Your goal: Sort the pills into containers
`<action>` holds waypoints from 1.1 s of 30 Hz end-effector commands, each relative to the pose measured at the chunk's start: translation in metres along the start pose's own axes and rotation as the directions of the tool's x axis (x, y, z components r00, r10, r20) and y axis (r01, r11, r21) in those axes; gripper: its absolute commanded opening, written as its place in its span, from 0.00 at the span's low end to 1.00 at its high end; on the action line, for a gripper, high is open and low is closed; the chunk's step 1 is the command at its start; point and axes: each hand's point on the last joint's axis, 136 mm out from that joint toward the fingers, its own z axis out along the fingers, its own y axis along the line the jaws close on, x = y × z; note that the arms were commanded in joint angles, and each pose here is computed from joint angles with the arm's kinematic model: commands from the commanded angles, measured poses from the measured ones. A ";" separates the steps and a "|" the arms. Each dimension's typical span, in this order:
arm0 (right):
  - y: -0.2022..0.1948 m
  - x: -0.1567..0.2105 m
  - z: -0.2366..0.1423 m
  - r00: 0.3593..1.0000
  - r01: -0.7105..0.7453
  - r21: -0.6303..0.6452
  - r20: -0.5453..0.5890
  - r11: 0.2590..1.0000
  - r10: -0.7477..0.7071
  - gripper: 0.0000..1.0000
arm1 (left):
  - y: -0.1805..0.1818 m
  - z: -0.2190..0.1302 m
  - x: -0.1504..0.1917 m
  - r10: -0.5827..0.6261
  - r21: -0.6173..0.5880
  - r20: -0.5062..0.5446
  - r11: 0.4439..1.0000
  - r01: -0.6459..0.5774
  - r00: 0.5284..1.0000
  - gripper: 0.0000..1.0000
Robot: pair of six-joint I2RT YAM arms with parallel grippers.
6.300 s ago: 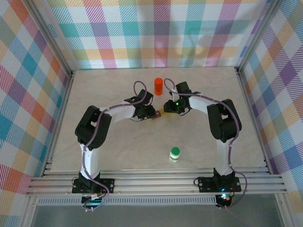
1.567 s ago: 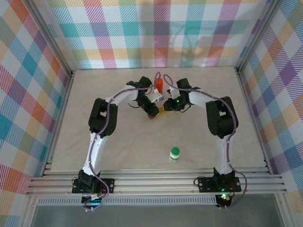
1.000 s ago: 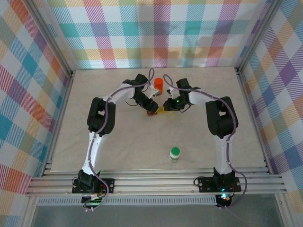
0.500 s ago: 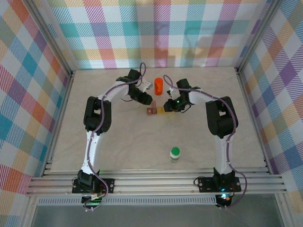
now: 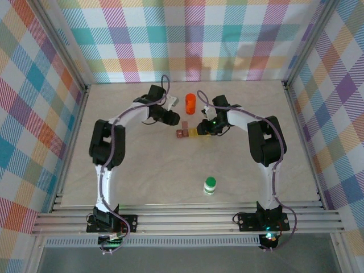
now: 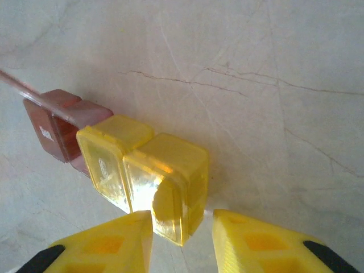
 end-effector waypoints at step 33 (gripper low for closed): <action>0.071 0.175 -0.179 0.989 0.116 0.546 0.012 0.829 -0.147 0.66 | -0.009 -0.224 0.132 -0.328 -0.054 0.712 0.856 0.514 0.621 1.00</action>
